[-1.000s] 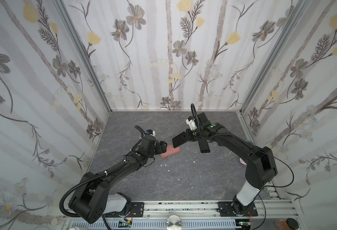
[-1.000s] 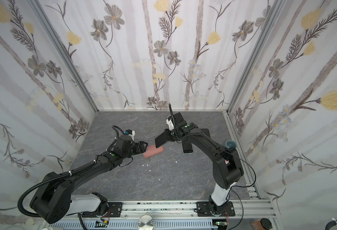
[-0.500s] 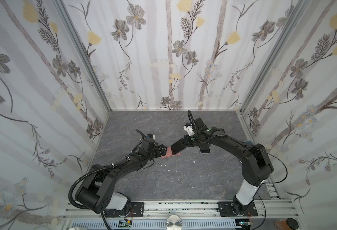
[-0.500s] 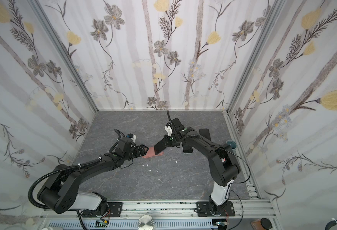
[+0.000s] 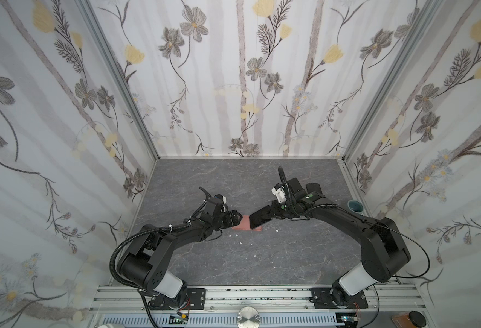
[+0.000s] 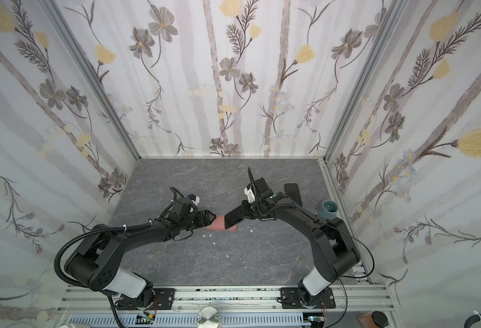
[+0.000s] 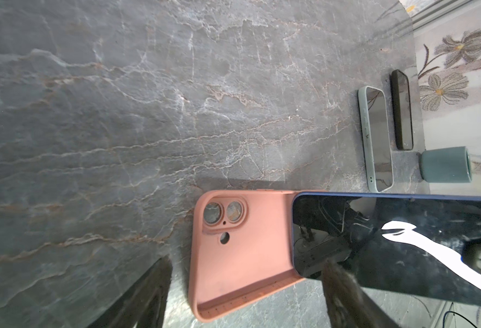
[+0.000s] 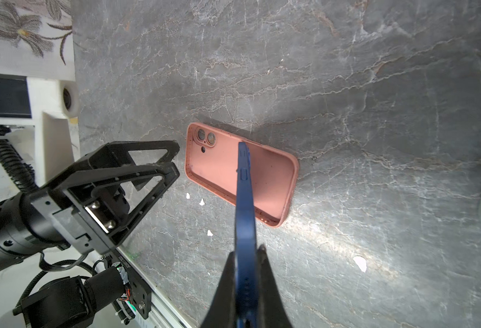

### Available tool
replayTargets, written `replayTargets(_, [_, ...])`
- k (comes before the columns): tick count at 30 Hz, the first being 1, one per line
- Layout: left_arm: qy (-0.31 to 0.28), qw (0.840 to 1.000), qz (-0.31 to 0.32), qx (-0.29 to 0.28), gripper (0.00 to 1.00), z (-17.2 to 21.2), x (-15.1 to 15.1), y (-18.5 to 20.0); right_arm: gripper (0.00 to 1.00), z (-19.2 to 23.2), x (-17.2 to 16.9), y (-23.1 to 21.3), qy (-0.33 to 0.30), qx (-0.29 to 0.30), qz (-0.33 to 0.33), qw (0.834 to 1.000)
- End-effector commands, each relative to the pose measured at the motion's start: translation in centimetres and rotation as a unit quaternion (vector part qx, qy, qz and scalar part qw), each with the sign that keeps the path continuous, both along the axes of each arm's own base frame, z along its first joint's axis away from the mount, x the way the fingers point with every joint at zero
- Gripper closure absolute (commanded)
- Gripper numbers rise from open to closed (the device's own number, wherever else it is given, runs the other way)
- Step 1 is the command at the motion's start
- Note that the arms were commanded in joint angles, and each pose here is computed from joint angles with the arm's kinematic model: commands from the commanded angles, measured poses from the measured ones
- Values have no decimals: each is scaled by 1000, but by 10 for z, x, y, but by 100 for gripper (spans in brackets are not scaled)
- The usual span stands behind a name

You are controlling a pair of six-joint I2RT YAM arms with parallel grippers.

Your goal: Put the phone into the phone case

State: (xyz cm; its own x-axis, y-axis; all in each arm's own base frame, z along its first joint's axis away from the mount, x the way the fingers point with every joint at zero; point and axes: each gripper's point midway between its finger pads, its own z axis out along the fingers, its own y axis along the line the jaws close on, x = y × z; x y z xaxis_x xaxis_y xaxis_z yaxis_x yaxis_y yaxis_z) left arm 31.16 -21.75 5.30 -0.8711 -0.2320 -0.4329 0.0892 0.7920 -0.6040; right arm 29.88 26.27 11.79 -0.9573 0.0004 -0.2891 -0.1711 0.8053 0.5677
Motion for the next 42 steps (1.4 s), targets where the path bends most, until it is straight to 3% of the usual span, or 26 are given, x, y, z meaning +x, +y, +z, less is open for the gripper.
replayTargets(1, [-1, 1000, -13, -23, 18, 5, -2, -10, 100, 18, 2, 11, -13, 54, -8, 998])
replayTargets(6, [0, 999, -17, -29, 18, 6, -6, -15, 100, 38, 5, 30, -26, 131, -7, 991])
replayTargets(11, [0, 1000, -14, -28, 18, 6, -7, -14, 100, 27, 1, 43, -5, 162, 3, 987])
replayTargets(42, [-11, 999, 2, -44, 17, 13, 6, -18, 100, -10, -2, 49, 41, 169, -2, 985])
